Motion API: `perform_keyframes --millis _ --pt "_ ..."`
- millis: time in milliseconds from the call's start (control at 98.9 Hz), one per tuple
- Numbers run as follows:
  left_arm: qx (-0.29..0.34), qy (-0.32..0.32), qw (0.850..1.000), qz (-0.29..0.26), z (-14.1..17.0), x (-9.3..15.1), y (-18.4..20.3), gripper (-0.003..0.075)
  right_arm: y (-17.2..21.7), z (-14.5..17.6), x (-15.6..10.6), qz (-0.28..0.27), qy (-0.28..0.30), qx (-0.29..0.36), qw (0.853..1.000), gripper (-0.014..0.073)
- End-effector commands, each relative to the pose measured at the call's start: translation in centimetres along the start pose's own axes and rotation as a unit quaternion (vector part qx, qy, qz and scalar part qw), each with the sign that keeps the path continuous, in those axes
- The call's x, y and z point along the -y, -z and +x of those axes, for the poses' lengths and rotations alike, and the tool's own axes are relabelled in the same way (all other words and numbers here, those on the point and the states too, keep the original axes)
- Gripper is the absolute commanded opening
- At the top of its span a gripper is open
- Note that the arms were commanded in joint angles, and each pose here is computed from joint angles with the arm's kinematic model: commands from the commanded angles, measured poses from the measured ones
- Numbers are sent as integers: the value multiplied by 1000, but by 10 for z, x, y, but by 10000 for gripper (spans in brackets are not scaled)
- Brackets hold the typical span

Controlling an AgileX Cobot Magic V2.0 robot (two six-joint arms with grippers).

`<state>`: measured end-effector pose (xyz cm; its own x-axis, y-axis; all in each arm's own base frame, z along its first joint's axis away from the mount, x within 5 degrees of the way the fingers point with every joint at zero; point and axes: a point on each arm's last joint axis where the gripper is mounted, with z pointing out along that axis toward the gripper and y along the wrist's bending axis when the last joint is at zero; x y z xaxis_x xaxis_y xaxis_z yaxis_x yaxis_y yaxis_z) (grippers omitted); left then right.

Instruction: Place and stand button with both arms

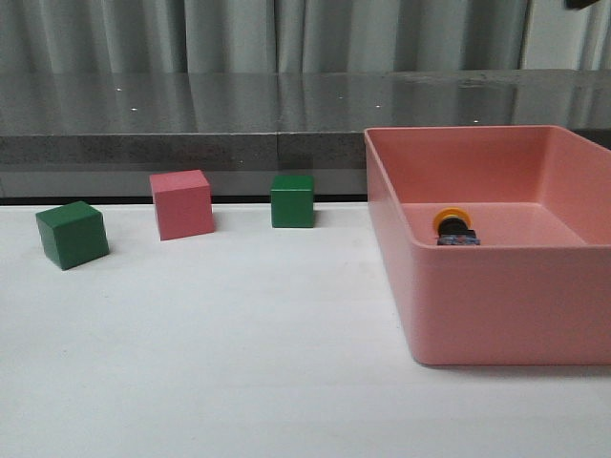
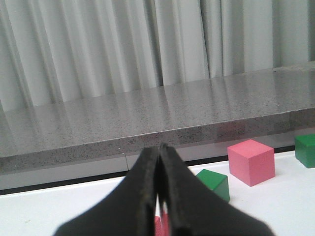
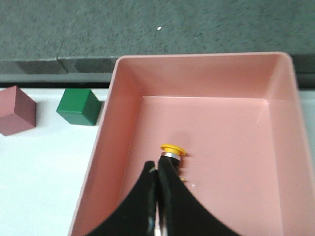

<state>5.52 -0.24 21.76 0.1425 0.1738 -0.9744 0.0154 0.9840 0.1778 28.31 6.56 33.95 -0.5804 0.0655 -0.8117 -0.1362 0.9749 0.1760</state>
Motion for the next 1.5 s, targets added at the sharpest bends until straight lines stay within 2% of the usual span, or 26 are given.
perform_keyframes --millis 0,121,222,313,485,546,617,1041,1142,1263,1334,1405,1486 --pt "33 6 999 -3 6 2 2 -20 -19 -20 -9 -13 18 30 999 -61" --pt "33 6 999 -3 6 2 2 -20 -59 -17 -8 -5 17 -23 1000 -51" --pt "33 6 999 -3 6 2 2 -19 -80 -11 -7 1 18 -66 998 12" --pt "33 6 999 -3 6 2 2 -20 -92 -3 -5 4 18 -86 996 141" --pt "33 6 999 -3 6 2 2 -20 -106 5 -3 8 17 -106 994 506" --pt "33 6 999 -3 6 2 2 -20 -111 8 -3 9 17 -107 994 594" --pt "33 6 999 -3 6 2 2 -20 -118 11 -2 10 17 -112 994 622" --pt "33 6 999 -3 6 2 2 -20 -170 50 7 23 14 -171 985 602" --pt "33 6 999 -3 6 2 2 -20 -174 54 8 24 14 -178 984 477" --pt "33 6 999 -3 6 2 2 -20 -174 55 8 25 14 -184 982 188" --pt "33 6 999 -3 6 2 2 -20 -172 52 8 24 14 -188 982 56" --pt "33 6 999 -3 6 2 2 -20 -167 46 6 24 15 -194 981 -7" --pt "33 6 999 -3 6 2 2 -20 -157 32 3 25 25 -201 979 -15"
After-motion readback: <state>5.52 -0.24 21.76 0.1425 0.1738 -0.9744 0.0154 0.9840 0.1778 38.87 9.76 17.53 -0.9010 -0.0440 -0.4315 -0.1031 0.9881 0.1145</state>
